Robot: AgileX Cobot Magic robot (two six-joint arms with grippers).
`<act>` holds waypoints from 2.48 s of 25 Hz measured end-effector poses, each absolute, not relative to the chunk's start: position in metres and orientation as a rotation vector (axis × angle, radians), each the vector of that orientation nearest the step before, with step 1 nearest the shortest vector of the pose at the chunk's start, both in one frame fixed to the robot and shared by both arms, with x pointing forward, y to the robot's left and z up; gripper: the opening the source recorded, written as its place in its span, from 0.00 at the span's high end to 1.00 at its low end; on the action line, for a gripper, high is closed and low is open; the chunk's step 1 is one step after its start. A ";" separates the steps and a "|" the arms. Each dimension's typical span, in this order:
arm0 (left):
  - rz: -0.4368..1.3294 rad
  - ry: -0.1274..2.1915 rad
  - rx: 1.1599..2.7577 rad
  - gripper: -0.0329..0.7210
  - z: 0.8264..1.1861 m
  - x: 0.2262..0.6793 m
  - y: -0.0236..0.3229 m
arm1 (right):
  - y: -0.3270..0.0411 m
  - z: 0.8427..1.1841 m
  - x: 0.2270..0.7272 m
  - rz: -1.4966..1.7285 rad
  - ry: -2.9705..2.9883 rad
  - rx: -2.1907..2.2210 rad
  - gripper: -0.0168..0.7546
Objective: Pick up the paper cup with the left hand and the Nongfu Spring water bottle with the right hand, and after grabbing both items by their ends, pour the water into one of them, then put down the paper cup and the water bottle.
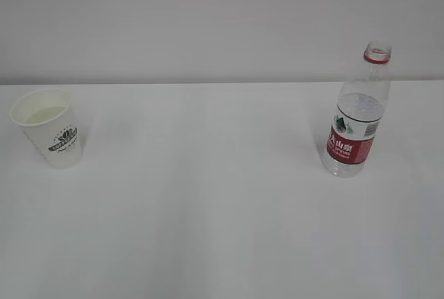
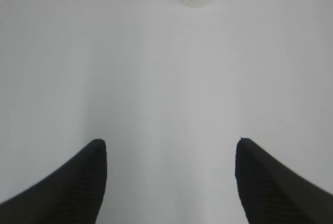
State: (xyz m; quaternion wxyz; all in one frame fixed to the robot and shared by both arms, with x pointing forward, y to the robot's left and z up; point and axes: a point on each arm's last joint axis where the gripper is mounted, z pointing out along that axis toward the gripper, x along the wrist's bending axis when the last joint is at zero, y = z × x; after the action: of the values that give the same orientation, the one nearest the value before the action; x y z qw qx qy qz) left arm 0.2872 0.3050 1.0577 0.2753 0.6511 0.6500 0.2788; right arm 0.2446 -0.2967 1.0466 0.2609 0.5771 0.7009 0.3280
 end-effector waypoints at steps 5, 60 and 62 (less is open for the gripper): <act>0.748 1.749 1.752 0.25 1.058 0.287 0.305 | -0.297 1.047 0.245 0.891 1.895 1.560 0.22; 0.915 1.488 1.605 0.28 1.057 0.232 0.313 | -0.300 1.044 0.228 1.015 1.783 1.467 0.22; 0.915 1.488 1.605 0.20 1.057 0.232 0.313 | -0.300 1.044 0.228 1.015 1.783 1.467 0.22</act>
State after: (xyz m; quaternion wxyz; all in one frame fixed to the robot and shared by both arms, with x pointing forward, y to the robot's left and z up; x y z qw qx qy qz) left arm 0.2320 0.3130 1.0573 0.3752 0.6270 0.5816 0.3575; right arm 0.2280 -0.2999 1.0441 0.3047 0.5540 0.6733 0.3833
